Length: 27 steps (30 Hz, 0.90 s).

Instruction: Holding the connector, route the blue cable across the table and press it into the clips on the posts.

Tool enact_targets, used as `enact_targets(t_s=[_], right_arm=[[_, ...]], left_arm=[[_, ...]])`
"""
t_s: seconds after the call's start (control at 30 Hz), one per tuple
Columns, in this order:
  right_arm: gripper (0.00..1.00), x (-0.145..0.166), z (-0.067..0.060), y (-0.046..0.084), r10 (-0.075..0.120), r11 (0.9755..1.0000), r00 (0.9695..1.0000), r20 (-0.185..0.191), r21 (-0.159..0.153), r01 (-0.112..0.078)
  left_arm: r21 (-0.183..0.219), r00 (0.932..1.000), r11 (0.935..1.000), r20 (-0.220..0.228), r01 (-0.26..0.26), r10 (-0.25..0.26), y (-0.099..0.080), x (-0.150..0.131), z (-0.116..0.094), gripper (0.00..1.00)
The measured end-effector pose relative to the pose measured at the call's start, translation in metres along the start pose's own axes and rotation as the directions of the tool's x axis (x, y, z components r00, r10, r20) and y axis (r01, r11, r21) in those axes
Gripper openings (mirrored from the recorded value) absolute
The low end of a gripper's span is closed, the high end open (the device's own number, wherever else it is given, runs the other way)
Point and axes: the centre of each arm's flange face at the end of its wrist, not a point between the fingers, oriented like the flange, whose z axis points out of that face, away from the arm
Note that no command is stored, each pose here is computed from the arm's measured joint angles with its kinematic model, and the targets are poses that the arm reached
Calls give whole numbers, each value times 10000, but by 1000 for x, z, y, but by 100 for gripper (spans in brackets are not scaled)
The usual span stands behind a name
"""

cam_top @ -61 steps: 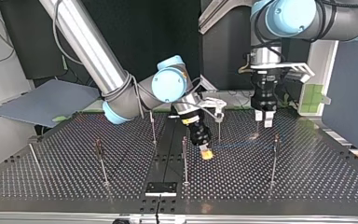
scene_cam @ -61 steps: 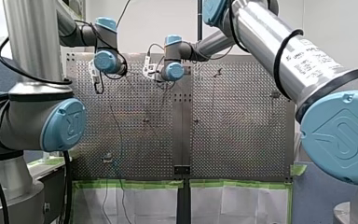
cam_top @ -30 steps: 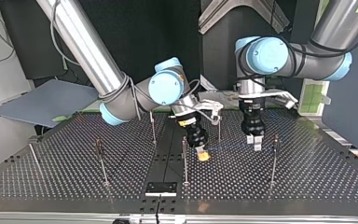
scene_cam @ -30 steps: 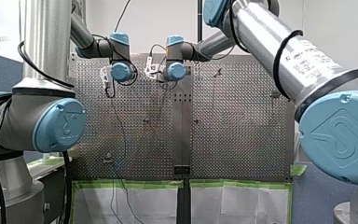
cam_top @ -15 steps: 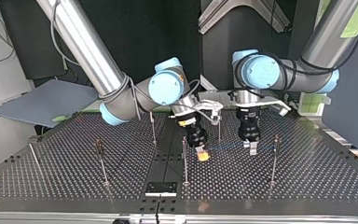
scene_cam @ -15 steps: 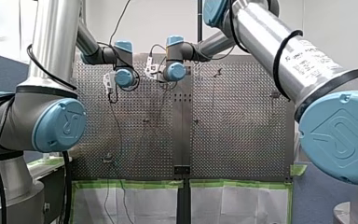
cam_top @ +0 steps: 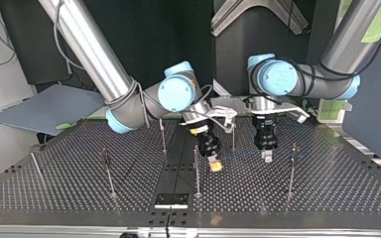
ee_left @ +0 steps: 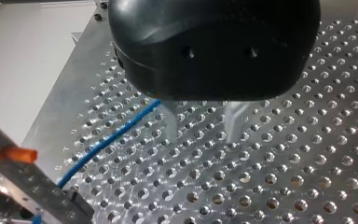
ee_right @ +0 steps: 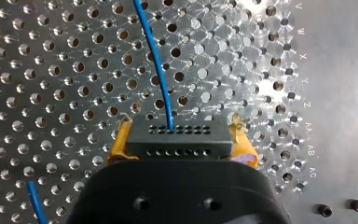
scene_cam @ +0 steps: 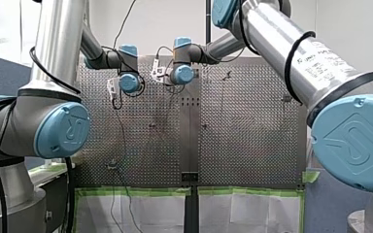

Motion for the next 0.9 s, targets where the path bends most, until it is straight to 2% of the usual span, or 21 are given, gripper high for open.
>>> enact_targets(t_s=[0.23, 0.53, 0.73, 0.9], right_arm=[[0, -1, 0, 0, -1, 10000, 10000, 21, 2, 1], [0, -14, -4, -2, -16, 10000, 9995, 314, -49, 18], [0, -31, -11, 4, -42, 9996, 9976, 692, -282, 61], [0, -49, -18, 9, -64, 9991, 9940, 1096, -405, 109]], left_arm=[[-164, 10000, 9999, -68, 36, -37, 1, 1, -1, 0], [-264, 9975, 9995, -690, -179, 161, 1, 18, -19, 0], [-431, 9939, 9986, -1071, -318, 271, 6, 34, -33, 0], [-607, 9914, 9973, -1265, -425, 346, 12, 48, -44, 0]])
